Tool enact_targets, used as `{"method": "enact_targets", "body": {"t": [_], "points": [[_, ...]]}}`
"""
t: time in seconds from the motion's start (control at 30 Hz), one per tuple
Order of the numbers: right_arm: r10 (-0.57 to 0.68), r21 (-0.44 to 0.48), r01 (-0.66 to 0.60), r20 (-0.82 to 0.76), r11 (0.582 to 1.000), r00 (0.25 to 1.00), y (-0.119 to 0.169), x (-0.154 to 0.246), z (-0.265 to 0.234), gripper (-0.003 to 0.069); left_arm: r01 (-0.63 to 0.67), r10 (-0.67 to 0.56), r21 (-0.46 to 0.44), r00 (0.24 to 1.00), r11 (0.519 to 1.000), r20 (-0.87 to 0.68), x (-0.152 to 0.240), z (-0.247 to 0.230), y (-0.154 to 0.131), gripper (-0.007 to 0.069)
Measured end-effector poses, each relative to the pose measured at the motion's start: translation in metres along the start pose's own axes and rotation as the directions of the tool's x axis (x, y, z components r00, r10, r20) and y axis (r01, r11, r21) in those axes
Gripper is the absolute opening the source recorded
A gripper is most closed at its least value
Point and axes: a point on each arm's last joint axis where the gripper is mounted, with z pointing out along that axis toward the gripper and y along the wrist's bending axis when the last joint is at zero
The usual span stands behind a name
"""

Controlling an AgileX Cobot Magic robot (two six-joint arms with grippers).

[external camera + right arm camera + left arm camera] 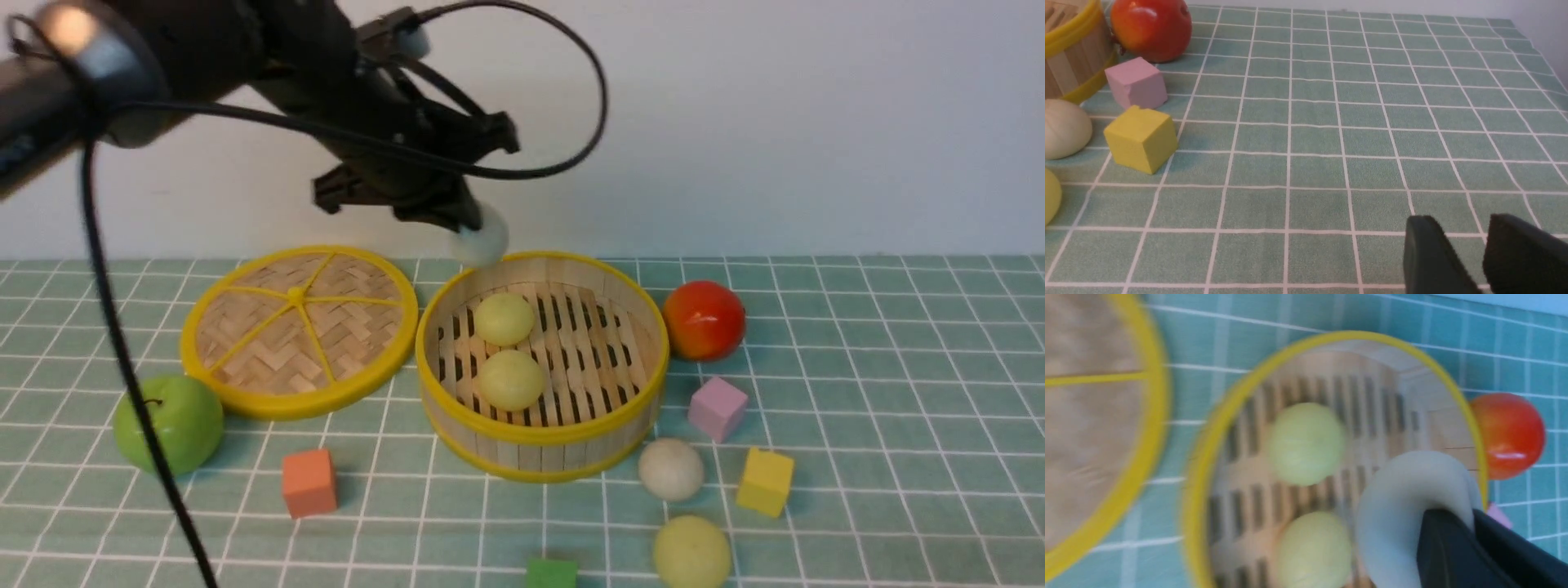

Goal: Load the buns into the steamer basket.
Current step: Use the left arm to put the steamed stuffed bun into the steamer

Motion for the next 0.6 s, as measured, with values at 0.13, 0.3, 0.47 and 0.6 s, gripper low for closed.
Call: {"method": "enact_targets", "body": {"t": [0.13, 0.3, 0.47, 0.6], "points": [[0.000, 0.000, 0.000, 0.000, 1.000, 1.000, 0.000, 0.000, 0.000, 0.0238, -0.035, 0.037, 0.042, 0.999, 0.999, -0.037, 0.009, 0.050, -0.023, 0.0003], [0.000, 0.000, 0.000, 0.000, 1.000, 1.000, 0.000, 0.000, 0.000, 0.0238, -0.054, 0.057, 0.055, 0.997, 0.997, -0.049, 0.013, 0.104, -0.031, 0.0018], [0.000, 0.000, 0.000, 0.000, 1.000, 1.000, 0.000, 0.000, 0.000, 0.0238, -0.021, 0.023, 0.030, 0.997, 0.999, -0.072, 0.018, 0.131, -0.024, 0.0070], [0.000, 0.000, 0.000, 0.000, 1.000, 1.000, 0.000, 0.000, 0.000, 0.0238, -0.029, 0.030, 0.012, 0.997, 0.999, -0.077, 0.020, 0.136, -0.020, 0.0156]]}}
